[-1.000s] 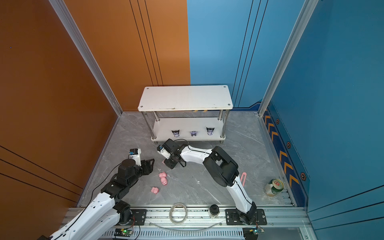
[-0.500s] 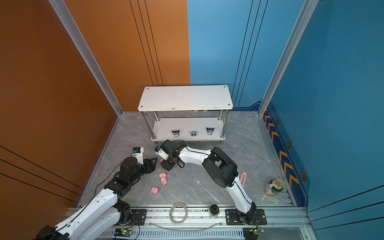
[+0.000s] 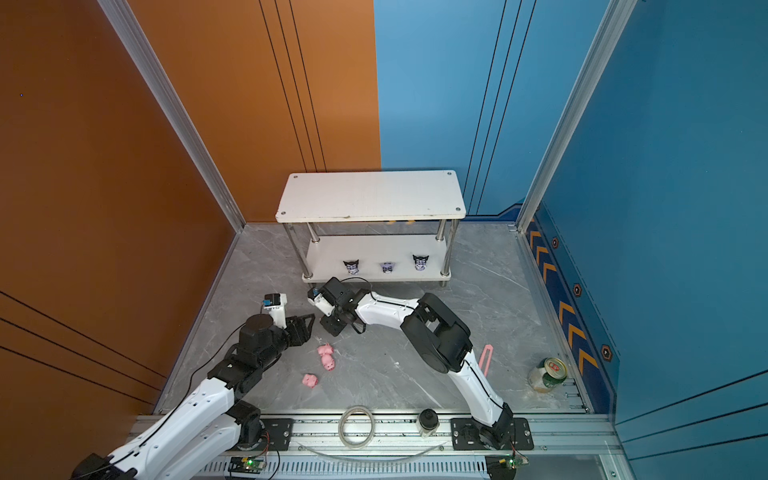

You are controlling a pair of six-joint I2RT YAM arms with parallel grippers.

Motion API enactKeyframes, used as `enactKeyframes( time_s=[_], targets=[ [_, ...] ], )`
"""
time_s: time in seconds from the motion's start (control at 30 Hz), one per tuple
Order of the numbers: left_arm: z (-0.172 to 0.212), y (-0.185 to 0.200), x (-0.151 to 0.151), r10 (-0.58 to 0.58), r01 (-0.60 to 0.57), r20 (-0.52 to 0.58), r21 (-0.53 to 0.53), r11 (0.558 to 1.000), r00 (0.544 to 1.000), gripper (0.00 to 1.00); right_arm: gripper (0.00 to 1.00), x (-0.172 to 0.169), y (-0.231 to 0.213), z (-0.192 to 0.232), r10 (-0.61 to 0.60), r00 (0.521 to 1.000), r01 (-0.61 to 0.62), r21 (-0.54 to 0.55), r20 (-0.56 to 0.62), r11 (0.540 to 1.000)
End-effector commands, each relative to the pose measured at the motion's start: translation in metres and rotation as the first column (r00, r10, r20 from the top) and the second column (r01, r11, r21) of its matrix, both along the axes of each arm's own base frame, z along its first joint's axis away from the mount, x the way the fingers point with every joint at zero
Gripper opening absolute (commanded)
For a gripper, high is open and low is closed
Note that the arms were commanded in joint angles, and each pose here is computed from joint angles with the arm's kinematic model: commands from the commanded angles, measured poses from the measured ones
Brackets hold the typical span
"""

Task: Place and organize the plastic toys onto the shelf
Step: 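Close the right gripper on a pink pig and lift it, then carry the pink pig up over the top shelf with the right gripper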

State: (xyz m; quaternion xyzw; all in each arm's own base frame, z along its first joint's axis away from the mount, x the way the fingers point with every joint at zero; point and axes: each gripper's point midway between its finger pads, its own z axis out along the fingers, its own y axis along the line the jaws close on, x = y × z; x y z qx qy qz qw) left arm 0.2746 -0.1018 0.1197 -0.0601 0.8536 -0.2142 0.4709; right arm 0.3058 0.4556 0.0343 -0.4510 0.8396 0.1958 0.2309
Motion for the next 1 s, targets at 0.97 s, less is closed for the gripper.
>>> enactKeyframes(
  time_s=[0.97],
  targets=[
    [0.014, -0.012, 0.003, -0.057, 0.057, 0.017, -0.002, 0.998, 0.998, 0.66, 0.14, 0.086, -0.357, 0.387, -0.821, 0.399, 0.804, 0.276, 0.408, 0.527]
  ],
)
